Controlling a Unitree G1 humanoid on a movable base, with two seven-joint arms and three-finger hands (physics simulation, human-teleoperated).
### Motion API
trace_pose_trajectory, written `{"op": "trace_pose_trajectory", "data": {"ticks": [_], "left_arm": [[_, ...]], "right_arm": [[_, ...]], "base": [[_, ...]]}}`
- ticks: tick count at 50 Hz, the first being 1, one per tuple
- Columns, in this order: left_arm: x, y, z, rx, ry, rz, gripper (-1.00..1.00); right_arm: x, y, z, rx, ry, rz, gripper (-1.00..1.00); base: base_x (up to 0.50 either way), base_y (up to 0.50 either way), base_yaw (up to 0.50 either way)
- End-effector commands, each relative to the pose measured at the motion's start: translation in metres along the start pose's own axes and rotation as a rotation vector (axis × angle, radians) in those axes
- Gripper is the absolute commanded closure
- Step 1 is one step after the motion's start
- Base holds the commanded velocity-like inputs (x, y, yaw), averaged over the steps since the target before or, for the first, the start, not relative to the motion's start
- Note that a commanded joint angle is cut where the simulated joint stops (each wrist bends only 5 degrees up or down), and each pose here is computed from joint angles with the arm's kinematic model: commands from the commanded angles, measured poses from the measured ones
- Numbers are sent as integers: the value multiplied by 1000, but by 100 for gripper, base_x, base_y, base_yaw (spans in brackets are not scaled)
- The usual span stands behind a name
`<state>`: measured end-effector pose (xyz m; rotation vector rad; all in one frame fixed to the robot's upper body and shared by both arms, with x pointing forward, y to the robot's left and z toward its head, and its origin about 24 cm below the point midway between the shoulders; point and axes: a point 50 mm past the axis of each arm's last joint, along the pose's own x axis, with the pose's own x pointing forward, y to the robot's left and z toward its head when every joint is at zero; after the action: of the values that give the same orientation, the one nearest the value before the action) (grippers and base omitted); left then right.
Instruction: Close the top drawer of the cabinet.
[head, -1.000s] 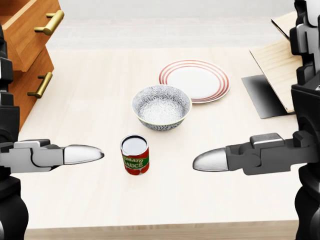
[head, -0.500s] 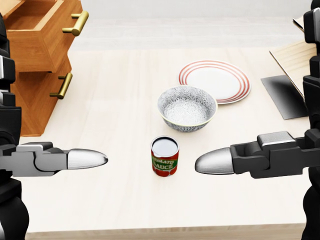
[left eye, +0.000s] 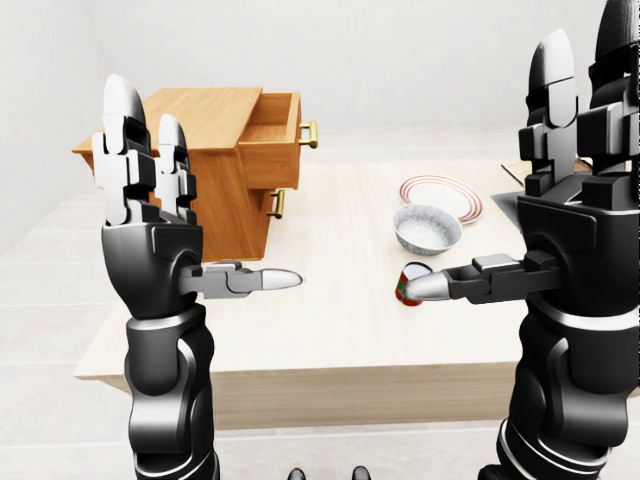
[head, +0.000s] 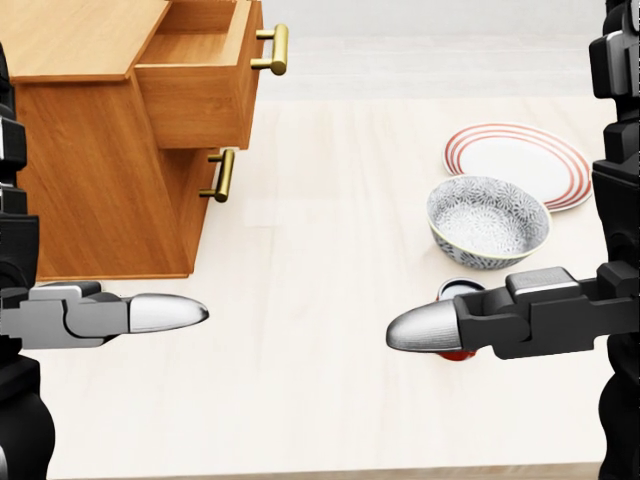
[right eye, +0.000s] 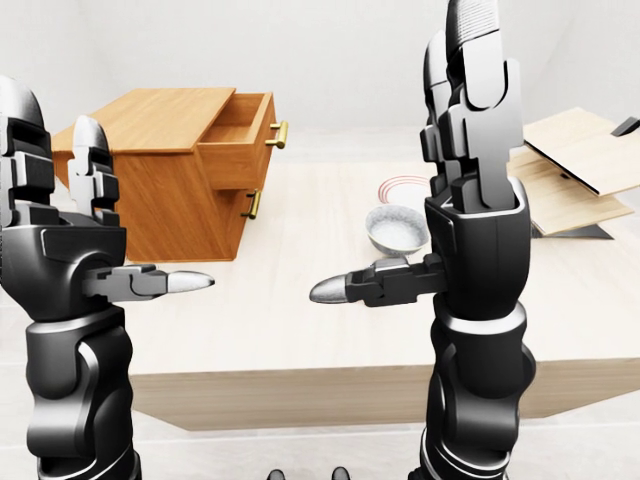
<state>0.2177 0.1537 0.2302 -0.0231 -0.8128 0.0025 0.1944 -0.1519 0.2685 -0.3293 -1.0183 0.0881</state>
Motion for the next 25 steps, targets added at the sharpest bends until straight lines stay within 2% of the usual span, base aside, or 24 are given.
{"op": "trace_pose_trajectory", "data": {"ticks": [1,25], "left_arm": [[-2,1,-4,-13,23,8,-100],[-2,2,-8,-5,40,3,-100]], "right_arm": [[-1,1,-2,0,11,3,-100],[-2,1,-2,1,15,6,-100]], "base": [[5,50,0],[5,50,0]]}}
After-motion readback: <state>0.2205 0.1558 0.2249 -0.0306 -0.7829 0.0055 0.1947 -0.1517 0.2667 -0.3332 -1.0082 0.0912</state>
